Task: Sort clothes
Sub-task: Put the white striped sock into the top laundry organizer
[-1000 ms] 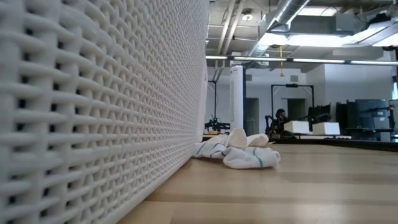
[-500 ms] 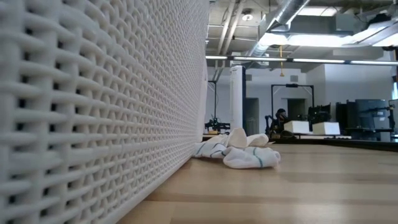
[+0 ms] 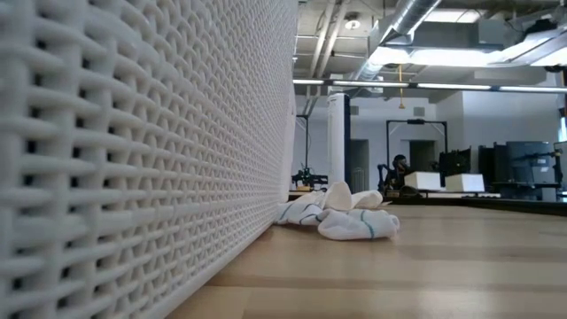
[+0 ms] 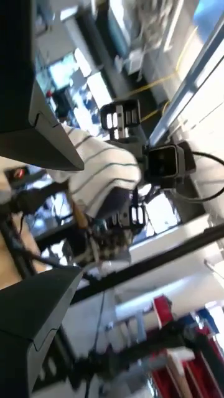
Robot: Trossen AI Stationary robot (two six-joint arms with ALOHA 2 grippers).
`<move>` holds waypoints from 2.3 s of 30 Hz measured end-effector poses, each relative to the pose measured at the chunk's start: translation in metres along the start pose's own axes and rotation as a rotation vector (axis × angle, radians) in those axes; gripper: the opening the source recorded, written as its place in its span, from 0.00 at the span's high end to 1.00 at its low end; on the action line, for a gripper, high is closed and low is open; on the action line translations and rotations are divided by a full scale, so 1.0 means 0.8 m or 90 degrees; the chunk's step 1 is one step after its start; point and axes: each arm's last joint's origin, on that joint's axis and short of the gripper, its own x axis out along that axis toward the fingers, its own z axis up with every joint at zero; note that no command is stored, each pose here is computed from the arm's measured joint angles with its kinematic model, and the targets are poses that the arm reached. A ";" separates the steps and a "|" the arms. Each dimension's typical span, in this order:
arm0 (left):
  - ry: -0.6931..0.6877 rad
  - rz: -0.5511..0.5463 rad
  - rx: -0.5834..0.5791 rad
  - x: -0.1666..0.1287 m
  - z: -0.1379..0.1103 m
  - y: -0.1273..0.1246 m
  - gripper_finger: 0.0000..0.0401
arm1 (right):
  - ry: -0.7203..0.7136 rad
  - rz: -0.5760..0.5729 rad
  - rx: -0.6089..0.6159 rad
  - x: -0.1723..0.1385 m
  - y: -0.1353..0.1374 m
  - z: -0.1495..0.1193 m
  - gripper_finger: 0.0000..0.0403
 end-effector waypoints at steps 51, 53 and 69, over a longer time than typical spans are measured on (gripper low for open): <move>0.028 0.044 0.041 0.073 -0.047 0.012 0.94 | -0.034 0.070 -0.019 0.048 0.025 -0.016 1.00; 0.029 0.038 0.053 0.072 -0.046 0.010 0.97 | -0.019 0.074 -0.015 0.048 0.026 -0.019 1.00; 0.053 0.079 0.089 0.048 -0.016 0.030 0.99 | 0.143 0.024 -0.040 0.037 0.036 -0.044 0.83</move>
